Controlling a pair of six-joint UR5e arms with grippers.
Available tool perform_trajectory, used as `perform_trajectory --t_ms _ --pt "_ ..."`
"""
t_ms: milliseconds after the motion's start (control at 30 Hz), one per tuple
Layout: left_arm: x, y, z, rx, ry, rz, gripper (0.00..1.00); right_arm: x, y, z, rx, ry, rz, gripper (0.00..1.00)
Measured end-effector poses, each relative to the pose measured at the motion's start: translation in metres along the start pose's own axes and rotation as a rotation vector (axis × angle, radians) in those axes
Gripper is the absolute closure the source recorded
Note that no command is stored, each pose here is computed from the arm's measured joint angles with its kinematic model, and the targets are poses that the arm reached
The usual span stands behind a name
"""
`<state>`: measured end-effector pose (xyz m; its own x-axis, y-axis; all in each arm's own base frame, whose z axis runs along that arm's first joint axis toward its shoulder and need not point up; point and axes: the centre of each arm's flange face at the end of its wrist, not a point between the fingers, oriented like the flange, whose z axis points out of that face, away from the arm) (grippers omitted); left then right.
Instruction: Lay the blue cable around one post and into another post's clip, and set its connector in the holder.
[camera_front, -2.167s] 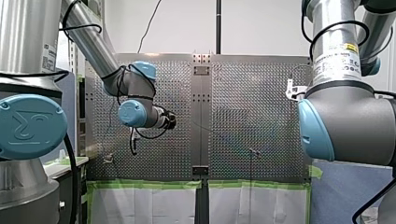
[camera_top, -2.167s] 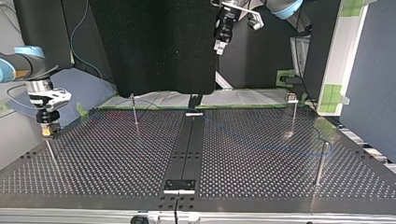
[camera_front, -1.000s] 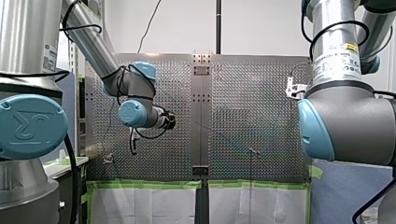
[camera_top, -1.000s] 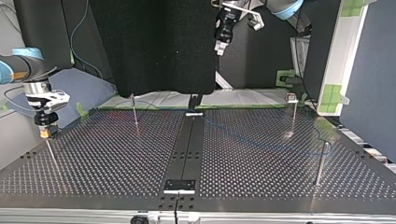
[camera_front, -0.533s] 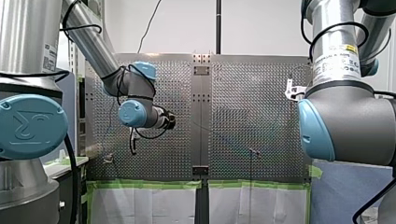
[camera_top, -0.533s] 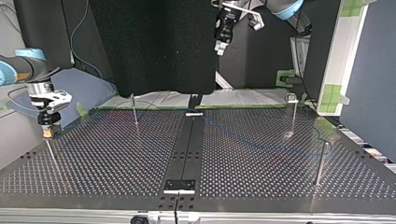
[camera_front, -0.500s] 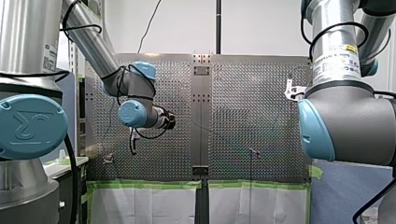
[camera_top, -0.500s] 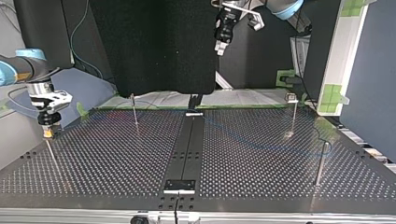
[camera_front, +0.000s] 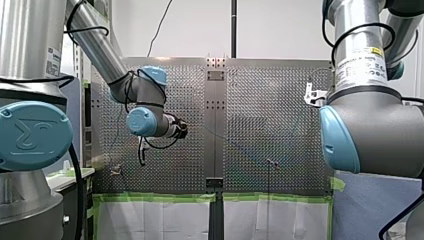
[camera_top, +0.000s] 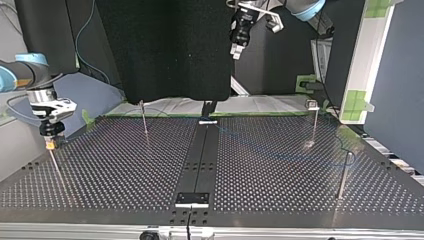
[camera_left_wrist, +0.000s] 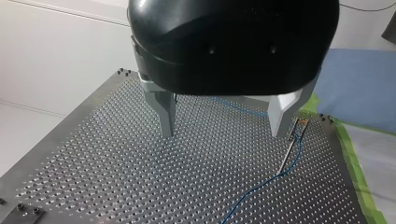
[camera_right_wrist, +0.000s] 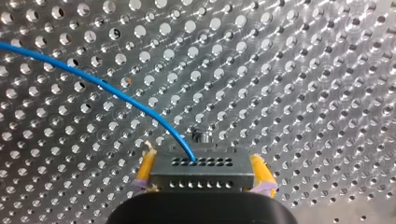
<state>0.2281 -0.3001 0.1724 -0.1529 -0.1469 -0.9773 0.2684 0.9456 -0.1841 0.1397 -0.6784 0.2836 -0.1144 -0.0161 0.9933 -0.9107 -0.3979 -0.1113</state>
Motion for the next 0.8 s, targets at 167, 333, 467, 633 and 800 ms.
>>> perform_trajectory --t_ms 167,333,467,633,800 --pt "0.0001 0.0 -0.0001 0.0 0.001 0.001 0.0 0.0002 0.0041 -0.0003 -0.006 0.003 0.003 1.0" --pt "0.0 0.0 -0.0001 0.0 0.0 0.0 0.0 0.0003 0.0084 -0.0009 -0.012 0.004 0.004 1.0" --pt "0.0 0.0 0.0 0.001 -0.001 0.0 0.0 0.0003 0.0091 -0.001 -0.013 0.004 0.005 1.0" --pt "0.0002 0.0001 -0.0001 0.0 -0.001 0.0 0.0 -0.001 0.007 -0.0009 -0.012 0.0 0.002 1.0" --pt "0.0 0.0005 0.0004 -0.002 -0.002 0.0 0.0 -0.0061 0.0022 -0.0033 -0.014 -0.033 -0.018 1.0"
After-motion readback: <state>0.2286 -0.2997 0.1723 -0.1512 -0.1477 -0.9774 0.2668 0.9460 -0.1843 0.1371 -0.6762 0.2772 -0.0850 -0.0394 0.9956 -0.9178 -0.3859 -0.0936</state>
